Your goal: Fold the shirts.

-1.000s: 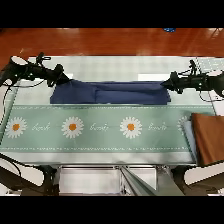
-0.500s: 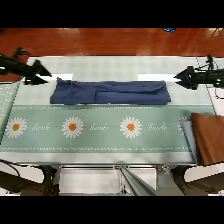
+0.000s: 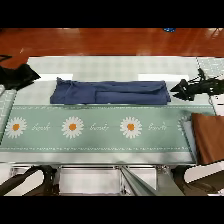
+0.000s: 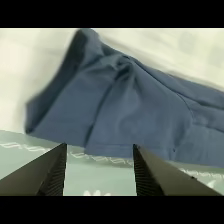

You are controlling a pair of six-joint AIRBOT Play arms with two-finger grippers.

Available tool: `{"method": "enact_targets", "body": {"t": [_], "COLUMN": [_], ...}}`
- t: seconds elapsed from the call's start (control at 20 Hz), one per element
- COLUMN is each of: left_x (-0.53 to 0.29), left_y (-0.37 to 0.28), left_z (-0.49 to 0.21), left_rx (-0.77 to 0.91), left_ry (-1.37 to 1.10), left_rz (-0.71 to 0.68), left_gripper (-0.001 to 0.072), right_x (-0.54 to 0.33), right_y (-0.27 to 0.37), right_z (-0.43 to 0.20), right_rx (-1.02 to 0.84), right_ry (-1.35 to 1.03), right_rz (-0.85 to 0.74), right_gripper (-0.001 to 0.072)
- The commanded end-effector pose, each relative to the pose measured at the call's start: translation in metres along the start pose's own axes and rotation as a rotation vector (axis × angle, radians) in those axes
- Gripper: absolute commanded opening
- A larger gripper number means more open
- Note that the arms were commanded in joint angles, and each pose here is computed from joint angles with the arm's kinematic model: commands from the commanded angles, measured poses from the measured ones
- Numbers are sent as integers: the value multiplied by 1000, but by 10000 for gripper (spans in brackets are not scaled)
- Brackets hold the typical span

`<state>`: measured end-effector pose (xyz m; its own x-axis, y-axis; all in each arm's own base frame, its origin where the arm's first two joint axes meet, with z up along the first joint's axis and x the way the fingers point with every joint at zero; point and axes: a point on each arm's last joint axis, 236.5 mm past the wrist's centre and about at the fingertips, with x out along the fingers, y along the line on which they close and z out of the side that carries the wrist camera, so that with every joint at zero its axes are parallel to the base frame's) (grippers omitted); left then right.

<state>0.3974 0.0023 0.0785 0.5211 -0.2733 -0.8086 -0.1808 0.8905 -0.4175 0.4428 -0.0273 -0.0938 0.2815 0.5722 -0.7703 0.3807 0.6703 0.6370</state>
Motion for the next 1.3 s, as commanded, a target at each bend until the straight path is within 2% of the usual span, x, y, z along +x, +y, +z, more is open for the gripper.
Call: {"method": "enact_targets", "body": {"t": [0.0,0.15,0.2,0.3,0.35,0.45,0.5,0.65,0.85,1.05,1.25], "left_x": [22,52,62,79,84,85,83,80,97,138,174], "left_y": [-35,-57,-62,-72,-76,-77,-79,-97,-142,-204,-281], "left_z": [-41,-54,-58,-70,-76,-82,-81,-77,-86,-130,-205], "left_rx": [91,145,154,141,124,137,167,170,230,320,438], "left_ry": [48,93,107,154,186,221,220,206,189,309,485], "left_rz": [-41,-63,-68,-95,-112,-120,-126,-171,-232,-301,-394], "left_gripper": [506,506,506,505,479,64,22,21,21,21,20], "right_x": [34,56,61,68,65,46,30,-29,-91,-135,-169], "right_y": [23,55,64,77,83,91,90,94,98,106,136], "right_z": [-12,-17,-18,-26,-29,-30,-28,-44,-91,-156,-204], "right_rx": [-22,-50,-67,-113,-127,-189,-224,-346,-401,-447,-482], "right_ry": [51,49,51,73,85,62,35,-30,-149,-223,-305], "right_rz": [65,127,130,126,133,105,55,-57,-72,-53,8], "right_gripper": [413,404,360,26,25,24,24,24,24,24,24]}}
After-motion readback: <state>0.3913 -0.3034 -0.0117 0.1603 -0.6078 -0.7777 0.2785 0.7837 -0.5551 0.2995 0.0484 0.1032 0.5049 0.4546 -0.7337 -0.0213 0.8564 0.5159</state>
